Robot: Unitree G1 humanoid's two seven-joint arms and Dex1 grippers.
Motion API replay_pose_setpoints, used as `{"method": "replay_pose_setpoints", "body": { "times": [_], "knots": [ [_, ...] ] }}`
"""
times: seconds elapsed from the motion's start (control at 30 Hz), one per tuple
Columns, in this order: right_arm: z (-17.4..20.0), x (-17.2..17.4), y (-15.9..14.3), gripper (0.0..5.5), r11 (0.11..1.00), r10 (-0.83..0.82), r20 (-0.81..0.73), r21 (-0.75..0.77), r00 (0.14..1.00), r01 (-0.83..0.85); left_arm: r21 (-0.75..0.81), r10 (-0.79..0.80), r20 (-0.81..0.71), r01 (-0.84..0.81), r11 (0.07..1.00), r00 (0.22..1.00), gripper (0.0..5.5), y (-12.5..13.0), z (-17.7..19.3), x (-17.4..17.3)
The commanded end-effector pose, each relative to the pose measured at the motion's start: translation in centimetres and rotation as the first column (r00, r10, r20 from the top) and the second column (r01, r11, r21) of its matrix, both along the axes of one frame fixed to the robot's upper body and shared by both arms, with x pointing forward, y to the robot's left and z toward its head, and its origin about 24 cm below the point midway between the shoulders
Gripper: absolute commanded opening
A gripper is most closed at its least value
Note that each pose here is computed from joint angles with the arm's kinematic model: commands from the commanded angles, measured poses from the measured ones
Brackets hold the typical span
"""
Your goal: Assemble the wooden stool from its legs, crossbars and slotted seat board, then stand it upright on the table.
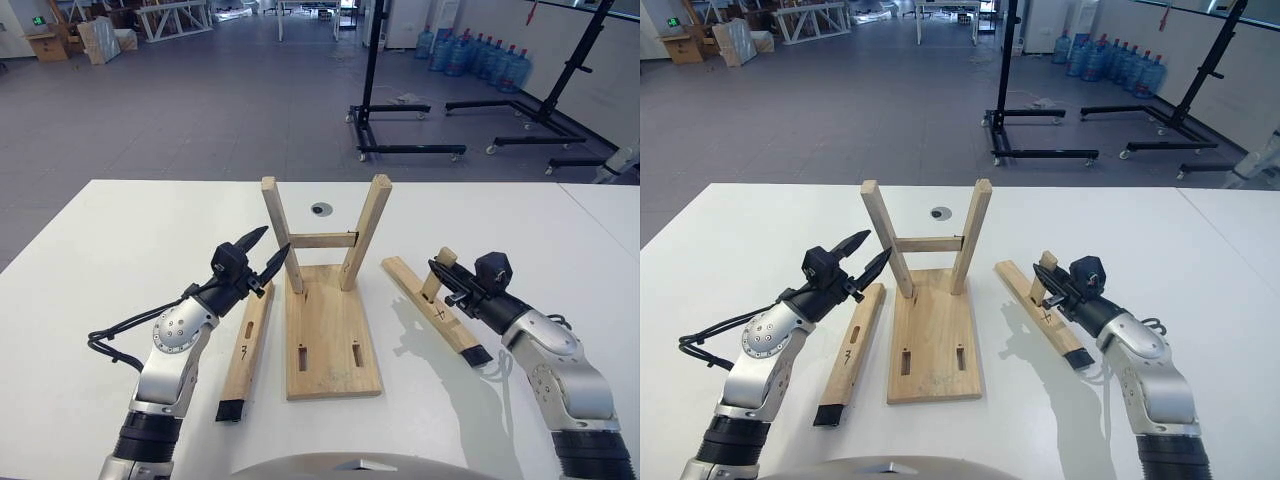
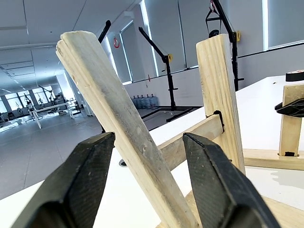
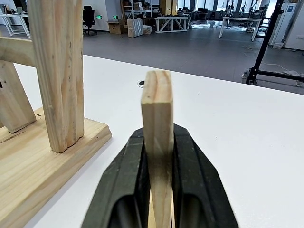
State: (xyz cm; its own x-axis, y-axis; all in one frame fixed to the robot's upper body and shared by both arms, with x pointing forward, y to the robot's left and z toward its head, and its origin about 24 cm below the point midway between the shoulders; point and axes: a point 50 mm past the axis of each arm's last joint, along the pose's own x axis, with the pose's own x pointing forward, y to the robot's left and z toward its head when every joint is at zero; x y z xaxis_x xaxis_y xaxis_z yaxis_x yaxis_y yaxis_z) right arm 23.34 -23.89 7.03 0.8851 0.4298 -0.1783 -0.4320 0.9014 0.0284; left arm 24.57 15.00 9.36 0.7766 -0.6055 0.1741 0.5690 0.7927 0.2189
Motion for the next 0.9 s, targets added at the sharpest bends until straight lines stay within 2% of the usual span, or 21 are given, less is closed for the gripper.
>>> {"method": "replay_pose_setpoints", "body": {
  "times": [0.03, 0.27, 0.4, 0.6, 0.83, 0.9],
  "knots": [
    [-5.1, -1.8, -1.7, 0.38, 0.997, -0.066, -0.212, 0.019, 0.975, 0.071, 0.015, 0.004, -0.004, -0.004, 1.0, 1.0, 2.62, 0.2, -0.3, 0.0],
    [-6.4, -2.2, -3.4, 0.38, 0.995, -0.073, -0.164, 0.057, 0.984, 0.083, 0.028, 0.004, 0.001, -0.004, 1.0, 1.0, 2.62, 0.5, -0.1, 0.3],
    [-6.6, -2.0, -3.4, 1.15, 0.996, -0.039, -0.164, 0.071, 0.986, 0.052, 0.029, 0.0, 0.002, 0.0, 1.0, 1.0, 2.62, 0.4, -0.1, 0.4],
    [-5.1, -1.4, -3.1, 2.21, 0.994, -0.054, -0.082, 0.093, 0.995, 0.062, 0.027, 0.001, 0.004, -0.001, 1.0, 1.0, 2.62, 0.4, -0.2, 0.5],
    [-0.8, 0.4, -3.9, 3.42, 0.989, -0.079, 0.124, 0.138, 0.989, 0.062, 0.026, 0.011, 0.009, -0.011, 1.0, 1.0, 2.62, 0.5, -0.2, 0.5],
    [1.8, 0.9, -2.7, 3.42, 0.988, -0.063, 0.213, 0.15, 0.975, 0.031, 0.027, 0.011, 0.011, -0.011, 1.0, 1.0, 2.62, 0.6, -0.2, 0.6]
  ]
}}
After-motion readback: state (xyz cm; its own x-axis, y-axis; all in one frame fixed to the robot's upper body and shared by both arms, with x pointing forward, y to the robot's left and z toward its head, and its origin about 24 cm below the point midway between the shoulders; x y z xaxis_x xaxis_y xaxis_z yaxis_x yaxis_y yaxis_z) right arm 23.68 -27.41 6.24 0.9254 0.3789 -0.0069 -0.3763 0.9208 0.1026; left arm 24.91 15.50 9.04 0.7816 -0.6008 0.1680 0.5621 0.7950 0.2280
